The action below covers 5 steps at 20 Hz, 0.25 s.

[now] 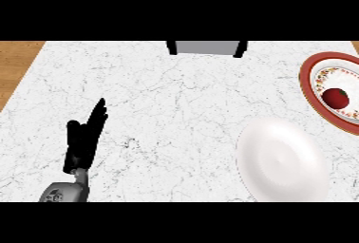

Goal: Pick the tomato from the plate and place it in the plate

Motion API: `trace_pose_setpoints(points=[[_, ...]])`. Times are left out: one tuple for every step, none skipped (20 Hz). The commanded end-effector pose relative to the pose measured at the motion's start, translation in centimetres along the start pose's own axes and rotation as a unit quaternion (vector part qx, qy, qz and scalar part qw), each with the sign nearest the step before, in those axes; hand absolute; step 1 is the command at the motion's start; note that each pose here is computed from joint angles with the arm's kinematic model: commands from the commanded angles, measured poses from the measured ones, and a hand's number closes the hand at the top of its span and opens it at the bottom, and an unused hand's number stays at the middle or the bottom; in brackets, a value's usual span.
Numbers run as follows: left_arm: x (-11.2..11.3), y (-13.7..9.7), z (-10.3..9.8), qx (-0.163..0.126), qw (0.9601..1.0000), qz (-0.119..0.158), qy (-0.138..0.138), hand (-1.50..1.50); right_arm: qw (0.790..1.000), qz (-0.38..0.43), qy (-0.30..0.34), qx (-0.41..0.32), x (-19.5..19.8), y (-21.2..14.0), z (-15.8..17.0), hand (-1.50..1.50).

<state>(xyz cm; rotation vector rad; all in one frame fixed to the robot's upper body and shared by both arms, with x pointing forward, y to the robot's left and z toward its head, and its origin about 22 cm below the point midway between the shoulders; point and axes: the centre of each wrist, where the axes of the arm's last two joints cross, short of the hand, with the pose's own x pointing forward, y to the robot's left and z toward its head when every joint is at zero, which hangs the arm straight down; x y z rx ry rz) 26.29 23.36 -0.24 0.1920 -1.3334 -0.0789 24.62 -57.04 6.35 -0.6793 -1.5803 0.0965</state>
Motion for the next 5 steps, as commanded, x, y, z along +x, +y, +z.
trace_pose_setpoints(points=[[-0.4,-0.2,0.3,-0.001,1.0,0.004,0.003,0.0,1.0,0.008,0.007,-0.018,0.0,-0.3,0.1,-1.5],[0.1,0.1,0.3,0.0,1.0,0.004,0.0,0.0,1.0,0.008,0.009,-0.015,0.2,-1.2,0.3,-1.5],[0.3,-0.2,-0.4,0.009,0.9999,0.003,-0.004,0.0,1.0,0.009,0.004,-0.017,-0.5,-0.3,0.7,-1.5],[0.4,0.0,-0.2,-0.008,0.9999,0.0,-0.008,0.0,0.999,0.021,0.02,-0.016,0.0,-0.6,0.3,-1.5],[0.1,0.7,0.0,-0.001,1.0,-0.003,0.0,0.0,0.999,0.023,0.015,-0.021,-0.8,-0.4,1.1,-1.5]])
